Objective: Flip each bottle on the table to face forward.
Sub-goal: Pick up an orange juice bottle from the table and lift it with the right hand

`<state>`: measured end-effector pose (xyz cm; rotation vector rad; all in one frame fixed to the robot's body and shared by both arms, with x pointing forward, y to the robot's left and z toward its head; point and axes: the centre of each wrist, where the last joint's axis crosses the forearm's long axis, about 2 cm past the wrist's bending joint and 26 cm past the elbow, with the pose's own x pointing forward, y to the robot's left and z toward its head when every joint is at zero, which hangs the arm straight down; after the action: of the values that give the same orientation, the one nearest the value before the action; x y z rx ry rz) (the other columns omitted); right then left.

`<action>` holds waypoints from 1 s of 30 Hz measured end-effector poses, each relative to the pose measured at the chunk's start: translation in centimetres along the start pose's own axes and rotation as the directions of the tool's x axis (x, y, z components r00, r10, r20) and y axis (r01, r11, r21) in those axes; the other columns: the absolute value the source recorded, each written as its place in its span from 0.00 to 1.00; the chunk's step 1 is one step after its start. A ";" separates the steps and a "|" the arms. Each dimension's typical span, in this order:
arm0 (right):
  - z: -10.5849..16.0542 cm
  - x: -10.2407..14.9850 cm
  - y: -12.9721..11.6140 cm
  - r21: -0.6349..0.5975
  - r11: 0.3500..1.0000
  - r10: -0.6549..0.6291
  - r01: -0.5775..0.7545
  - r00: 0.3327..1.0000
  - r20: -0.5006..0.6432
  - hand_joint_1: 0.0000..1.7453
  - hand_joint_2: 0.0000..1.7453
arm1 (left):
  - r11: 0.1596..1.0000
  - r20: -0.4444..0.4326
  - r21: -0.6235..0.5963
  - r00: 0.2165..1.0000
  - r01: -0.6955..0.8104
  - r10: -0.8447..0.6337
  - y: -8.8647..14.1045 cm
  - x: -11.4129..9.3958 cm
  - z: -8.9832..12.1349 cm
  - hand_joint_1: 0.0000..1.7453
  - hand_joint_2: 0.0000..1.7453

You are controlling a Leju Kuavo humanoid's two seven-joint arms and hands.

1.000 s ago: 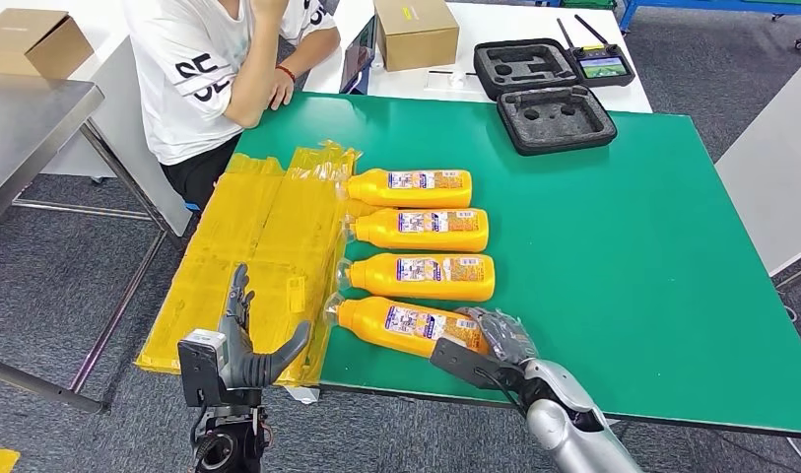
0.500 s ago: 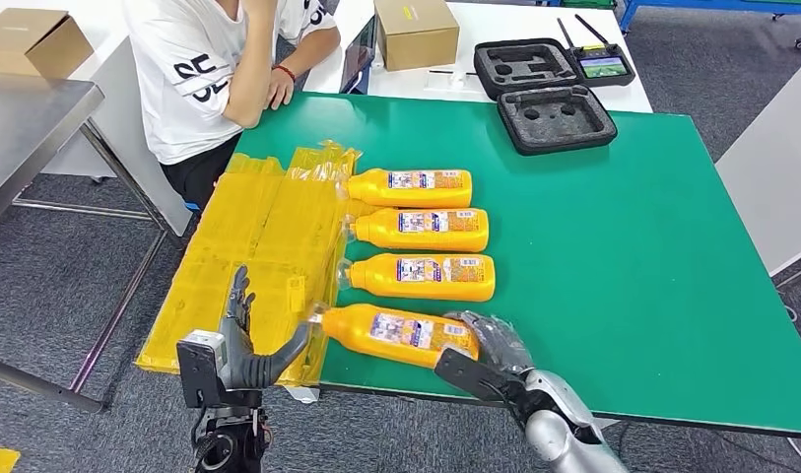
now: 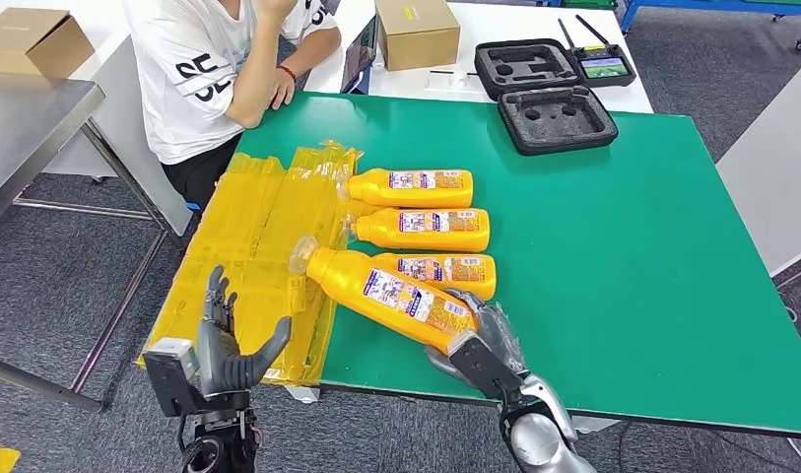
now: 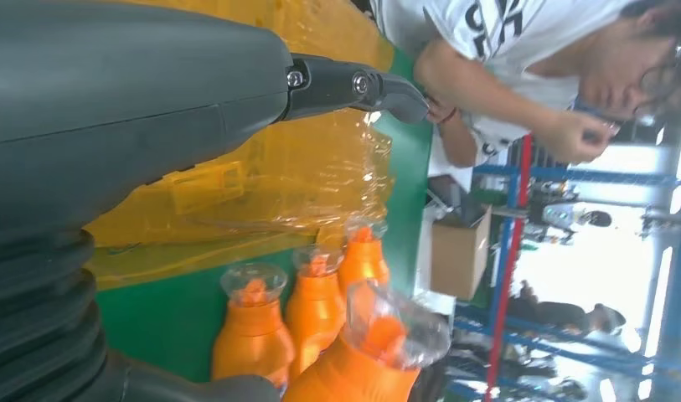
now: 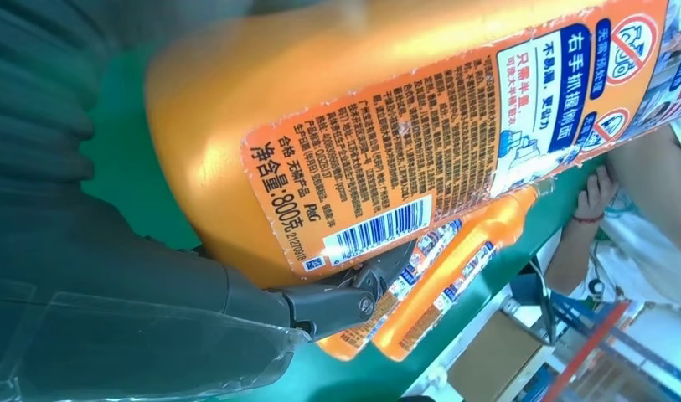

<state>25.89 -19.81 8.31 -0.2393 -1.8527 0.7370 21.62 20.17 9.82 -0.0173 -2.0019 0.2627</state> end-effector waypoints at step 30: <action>-0.9 1.6 5.2 -0.050 0.976 -0.202 0.211 0.968 0.152 1.00 1.00 | 0.874 -0.169 -0.162 0.885 -0.459 0.434 -2.5 0.8 0.4 0.00 1.00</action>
<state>25.16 -14.60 6.73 -0.0324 -2.0076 0.5622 21.14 17.74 10.86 -0.6195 -1.8673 0.3462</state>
